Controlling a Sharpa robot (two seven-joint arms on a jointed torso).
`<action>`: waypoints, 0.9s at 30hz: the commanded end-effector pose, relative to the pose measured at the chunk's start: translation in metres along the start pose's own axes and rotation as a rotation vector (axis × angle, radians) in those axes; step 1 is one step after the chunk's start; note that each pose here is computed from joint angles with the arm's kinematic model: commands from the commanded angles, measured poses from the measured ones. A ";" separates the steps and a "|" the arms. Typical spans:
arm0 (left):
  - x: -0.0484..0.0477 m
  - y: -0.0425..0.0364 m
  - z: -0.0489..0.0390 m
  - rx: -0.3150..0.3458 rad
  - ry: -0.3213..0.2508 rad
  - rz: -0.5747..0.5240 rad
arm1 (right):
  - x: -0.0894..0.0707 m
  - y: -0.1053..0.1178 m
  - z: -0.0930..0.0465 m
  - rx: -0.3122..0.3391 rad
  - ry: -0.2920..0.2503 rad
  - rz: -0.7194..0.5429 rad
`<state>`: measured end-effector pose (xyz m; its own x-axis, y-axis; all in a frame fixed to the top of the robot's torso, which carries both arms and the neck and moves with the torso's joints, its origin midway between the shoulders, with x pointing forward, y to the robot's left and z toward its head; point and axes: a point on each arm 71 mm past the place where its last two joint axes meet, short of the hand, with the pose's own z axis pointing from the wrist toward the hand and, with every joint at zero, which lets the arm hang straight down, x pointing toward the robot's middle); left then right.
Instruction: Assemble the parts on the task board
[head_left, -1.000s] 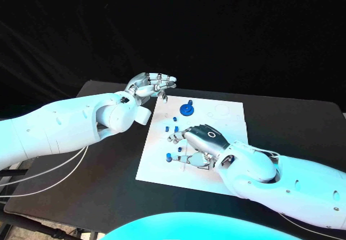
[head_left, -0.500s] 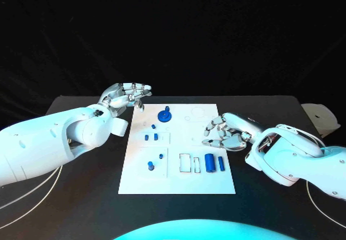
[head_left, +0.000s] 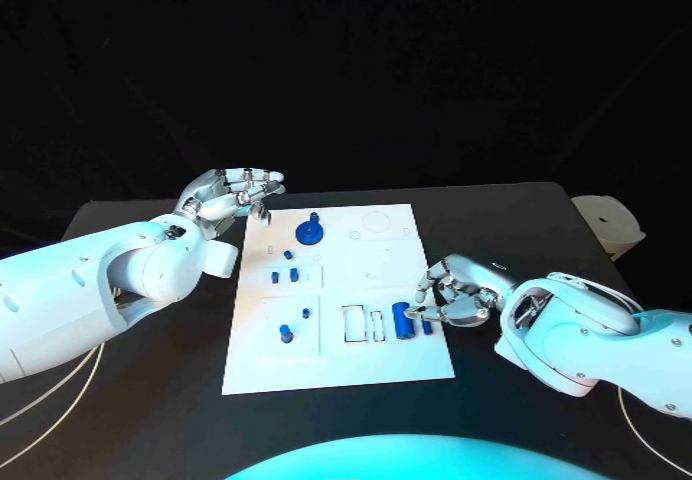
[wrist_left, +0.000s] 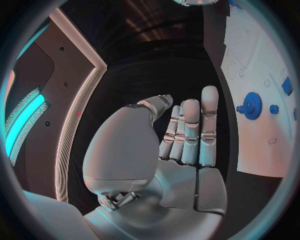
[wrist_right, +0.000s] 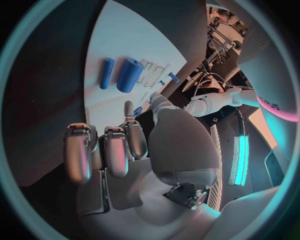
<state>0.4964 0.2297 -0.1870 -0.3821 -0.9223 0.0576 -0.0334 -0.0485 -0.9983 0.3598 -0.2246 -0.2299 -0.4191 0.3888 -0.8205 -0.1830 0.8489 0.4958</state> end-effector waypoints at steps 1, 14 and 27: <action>0.0029 -0.0004 -0.0002 0.007 0.021 -0.012 | 0.007 -0.002 0.002 0.053 -0.011 -0.073; 0.0020 -0.0003 -0.0013 0.005 0.021 -0.011 | 0.020 0.001 0.013 0.067 -0.011 -0.111; 0.0016 -0.0002 -0.0018 0.001 0.023 -0.012 | 0.029 0.003 0.019 0.077 0.019 -0.159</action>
<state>0.4952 0.2315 -0.1872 -0.3848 -0.9212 0.0583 -0.0355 -0.0483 -0.9982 0.3640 -0.2051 -0.2557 -0.4055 0.2882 -0.8675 -0.1687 0.9091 0.3809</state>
